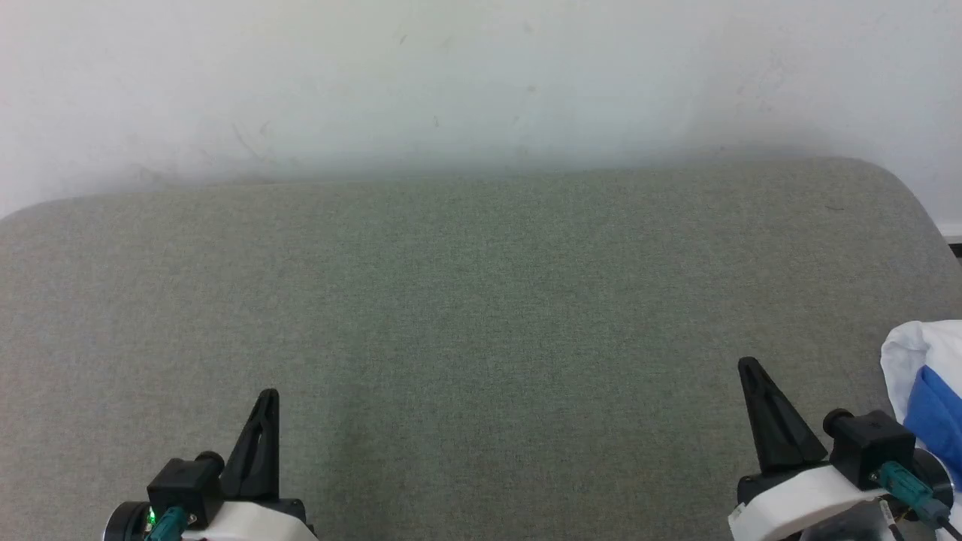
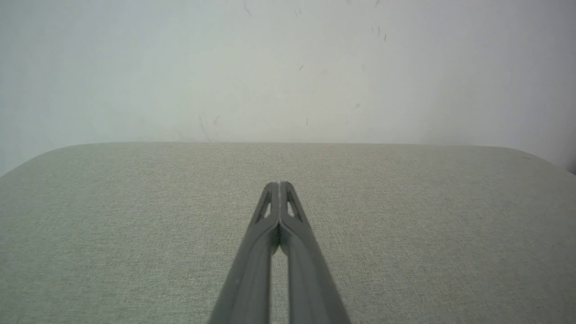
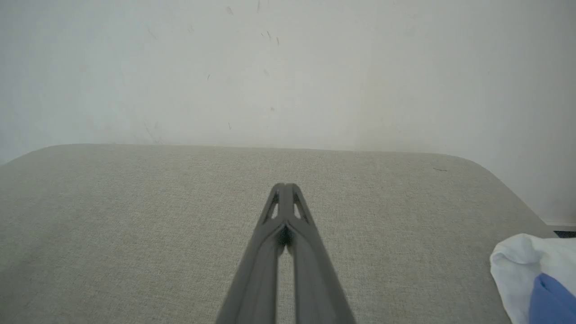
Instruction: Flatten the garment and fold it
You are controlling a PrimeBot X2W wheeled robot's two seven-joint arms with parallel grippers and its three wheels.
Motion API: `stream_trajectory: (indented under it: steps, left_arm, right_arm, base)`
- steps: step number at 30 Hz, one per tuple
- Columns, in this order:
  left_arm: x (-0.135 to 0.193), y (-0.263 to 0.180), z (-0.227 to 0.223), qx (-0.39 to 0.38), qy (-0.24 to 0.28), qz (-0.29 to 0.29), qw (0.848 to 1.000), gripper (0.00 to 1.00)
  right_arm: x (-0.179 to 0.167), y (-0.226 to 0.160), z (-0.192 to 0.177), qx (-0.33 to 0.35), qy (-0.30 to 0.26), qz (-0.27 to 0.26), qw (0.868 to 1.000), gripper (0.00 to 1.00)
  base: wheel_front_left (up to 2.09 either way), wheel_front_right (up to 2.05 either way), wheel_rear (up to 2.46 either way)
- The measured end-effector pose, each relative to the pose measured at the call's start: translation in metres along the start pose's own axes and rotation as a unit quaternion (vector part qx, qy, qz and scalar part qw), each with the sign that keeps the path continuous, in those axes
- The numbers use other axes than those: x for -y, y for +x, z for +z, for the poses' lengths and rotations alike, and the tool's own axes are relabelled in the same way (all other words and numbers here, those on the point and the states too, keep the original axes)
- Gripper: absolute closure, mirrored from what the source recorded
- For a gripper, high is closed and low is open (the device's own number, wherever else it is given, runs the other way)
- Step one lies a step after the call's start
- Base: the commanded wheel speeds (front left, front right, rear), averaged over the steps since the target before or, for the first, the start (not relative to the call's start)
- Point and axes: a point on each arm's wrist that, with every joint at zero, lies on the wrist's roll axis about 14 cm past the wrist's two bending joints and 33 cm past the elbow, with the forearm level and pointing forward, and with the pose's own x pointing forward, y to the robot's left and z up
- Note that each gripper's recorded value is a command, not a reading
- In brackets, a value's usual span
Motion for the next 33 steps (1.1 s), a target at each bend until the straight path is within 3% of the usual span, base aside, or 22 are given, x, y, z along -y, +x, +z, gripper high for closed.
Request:
stream_trajectory:
  steps: [33]
  left_arm:
    - [0.0018, 0.0006, 0.0028, -0.014, 0.011, 0.005, 1.0, 1.0]
  right_arm:
    - [-0.0021, 0.0054, 0.0018, -0.004, -0.014, 0.005, 1.0, 1.0]
  base:
    - [0.0, 0.0, 0.0]
